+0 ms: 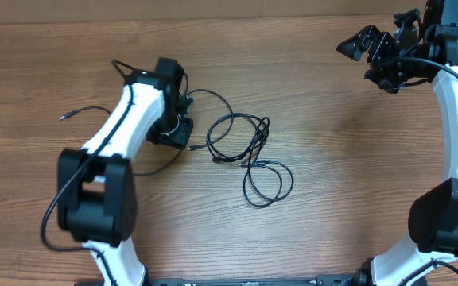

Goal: Untangle cables

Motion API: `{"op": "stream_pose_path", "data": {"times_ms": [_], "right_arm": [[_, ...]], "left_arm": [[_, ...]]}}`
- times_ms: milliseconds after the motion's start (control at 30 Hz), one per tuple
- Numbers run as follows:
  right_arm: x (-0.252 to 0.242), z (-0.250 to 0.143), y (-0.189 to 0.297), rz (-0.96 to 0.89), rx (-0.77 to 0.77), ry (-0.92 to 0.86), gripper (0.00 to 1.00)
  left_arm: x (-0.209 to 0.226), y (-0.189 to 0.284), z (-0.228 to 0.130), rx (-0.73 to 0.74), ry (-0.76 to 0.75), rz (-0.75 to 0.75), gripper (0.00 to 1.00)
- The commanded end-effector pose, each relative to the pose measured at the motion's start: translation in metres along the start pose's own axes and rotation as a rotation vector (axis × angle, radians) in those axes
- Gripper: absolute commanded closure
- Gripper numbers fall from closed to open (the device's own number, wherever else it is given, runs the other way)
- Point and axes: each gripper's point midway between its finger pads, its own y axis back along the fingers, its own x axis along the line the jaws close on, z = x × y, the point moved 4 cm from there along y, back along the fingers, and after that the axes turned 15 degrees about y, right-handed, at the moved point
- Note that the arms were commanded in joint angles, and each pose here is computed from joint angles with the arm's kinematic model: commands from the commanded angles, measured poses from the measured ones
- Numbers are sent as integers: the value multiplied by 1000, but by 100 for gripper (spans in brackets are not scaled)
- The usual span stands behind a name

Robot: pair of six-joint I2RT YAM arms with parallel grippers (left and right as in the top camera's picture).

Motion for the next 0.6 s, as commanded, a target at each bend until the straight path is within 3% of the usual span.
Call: {"op": "stream_pose_path", "data": {"times_ms": [0, 133, 300, 333, 367, 567], "right_arm": [[8, 4, 14, -2, -39, 34, 0], [8, 4, 14, -2, -39, 34, 0], [8, 4, 14, -2, -39, 34, 0], [8, 4, 14, -2, -39, 34, 0], [8, 4, 14, -2, -39, 34, 0], [8, 4, 14, -2, -39, 34, 0]], "left_arm": [[-6, 46, -3, -120, 22, -91, 47], [-6, 59, -7, -148, 50, -106, 45], [-3, 34, -15, -113, 89, -96, 36], [-2, 28, -16, -116, 90, -93, 27], [-1, 21, -16, -118, 90, -94, 0], [9, 11, -10, -158, 198, -60, 0]]}}
